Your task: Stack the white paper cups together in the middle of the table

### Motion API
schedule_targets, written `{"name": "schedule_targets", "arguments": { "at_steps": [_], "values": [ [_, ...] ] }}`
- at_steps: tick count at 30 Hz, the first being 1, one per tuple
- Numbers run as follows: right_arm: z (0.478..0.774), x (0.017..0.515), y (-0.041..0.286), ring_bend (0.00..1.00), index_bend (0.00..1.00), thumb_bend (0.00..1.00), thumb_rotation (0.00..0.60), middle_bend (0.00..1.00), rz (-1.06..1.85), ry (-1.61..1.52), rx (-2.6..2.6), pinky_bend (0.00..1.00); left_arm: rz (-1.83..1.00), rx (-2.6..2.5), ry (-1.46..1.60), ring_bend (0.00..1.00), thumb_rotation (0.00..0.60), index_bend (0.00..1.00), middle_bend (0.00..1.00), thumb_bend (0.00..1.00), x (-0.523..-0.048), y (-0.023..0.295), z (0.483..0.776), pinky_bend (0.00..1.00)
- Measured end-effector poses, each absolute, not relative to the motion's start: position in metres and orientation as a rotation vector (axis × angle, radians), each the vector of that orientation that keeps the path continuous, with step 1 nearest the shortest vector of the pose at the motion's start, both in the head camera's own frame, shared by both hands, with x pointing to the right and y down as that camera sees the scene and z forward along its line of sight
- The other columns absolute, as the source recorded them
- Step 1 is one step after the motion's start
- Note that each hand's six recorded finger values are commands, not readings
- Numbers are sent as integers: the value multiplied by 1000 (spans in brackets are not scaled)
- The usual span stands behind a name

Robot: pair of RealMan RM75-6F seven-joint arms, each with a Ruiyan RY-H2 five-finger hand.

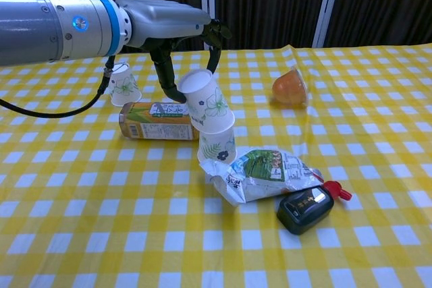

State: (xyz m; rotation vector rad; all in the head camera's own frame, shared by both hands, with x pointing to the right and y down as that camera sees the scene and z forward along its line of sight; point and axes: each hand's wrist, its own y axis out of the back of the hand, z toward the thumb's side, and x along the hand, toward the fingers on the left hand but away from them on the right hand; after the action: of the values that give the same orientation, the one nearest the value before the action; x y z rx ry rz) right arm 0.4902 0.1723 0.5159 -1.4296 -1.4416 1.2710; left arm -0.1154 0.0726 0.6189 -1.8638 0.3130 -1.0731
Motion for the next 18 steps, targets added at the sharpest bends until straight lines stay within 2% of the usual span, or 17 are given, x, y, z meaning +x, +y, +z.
{"name": "schedule_targets", "arguments": {
  "at_steps": [3,5,7,9,11,18],
  "values": [
    [516,490,172,0,48,117,600,0,1270,-1442,-1430,0,-1086,-1863,295,0,600,418,0,283,-113,73,624,0],
    [516,489,173,0,48,117,600,0,1267,-1439,-1435,0,-1094,-1863,285,0,600,313,0,269,-111,74,627,0],
    [516,488,173,0,48,117,600,0,1265,-1437,-1435,0,-1100,-1861,278,0,600,140,0,206,-109,75,631,0],
    [516,488,173,0,48,117,600,0,1266,-1434,-1434,0,-1102,-1852,273,0,600,29,0,152,-107,76,634,0],
    [515,489,173,0,48,117,600,0,1268,-1432,-1430,0,-1099,-1843,284,0,600,1,0,141,-108,76,634,0],
    [514,489,174,0,48,117,600,0,1268,-1432,-1427,0,-1110,-1837,342,0,600,0,0,141,-123,72,631,0]
  ]
}}
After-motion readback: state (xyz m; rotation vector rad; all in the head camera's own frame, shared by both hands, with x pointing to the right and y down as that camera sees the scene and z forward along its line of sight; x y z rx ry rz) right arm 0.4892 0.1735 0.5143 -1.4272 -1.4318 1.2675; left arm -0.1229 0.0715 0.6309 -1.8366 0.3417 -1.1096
